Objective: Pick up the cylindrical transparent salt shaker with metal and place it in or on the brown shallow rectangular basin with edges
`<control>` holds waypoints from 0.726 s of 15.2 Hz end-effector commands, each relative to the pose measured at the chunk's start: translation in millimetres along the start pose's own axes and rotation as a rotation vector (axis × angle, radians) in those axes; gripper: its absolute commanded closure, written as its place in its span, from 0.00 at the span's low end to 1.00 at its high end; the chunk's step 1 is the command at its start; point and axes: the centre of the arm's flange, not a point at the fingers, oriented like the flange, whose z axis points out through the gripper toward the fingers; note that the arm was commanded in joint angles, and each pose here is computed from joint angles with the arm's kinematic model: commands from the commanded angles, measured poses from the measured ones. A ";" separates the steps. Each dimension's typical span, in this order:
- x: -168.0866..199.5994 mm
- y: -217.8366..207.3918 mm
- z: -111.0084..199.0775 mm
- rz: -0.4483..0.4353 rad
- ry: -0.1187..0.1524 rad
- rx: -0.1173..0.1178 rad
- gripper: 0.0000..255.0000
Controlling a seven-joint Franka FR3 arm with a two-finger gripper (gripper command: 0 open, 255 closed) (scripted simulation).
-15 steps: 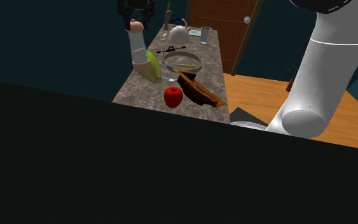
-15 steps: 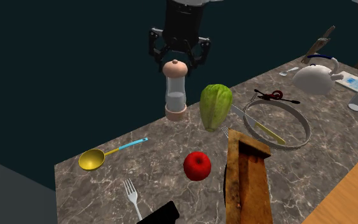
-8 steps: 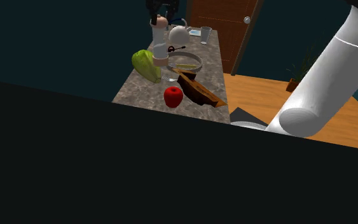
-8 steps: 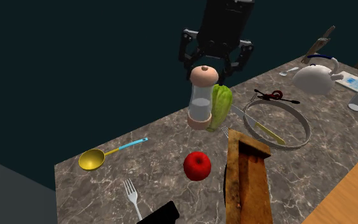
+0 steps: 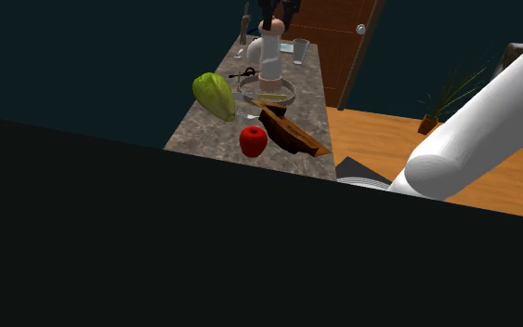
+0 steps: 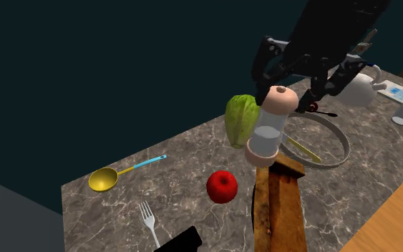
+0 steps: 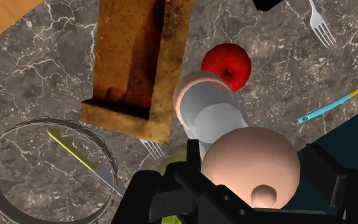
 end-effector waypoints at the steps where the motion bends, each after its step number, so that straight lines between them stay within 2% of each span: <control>1: -17.0 16.0 -9.4 -0.002 0.000 0.000 1.00; 7: -62.0 71.6 -32.5 -0.002 0.000 0.000 1.00; 11: -61.6 74.9 -11.7 -0.002 0.000 0.000 1.00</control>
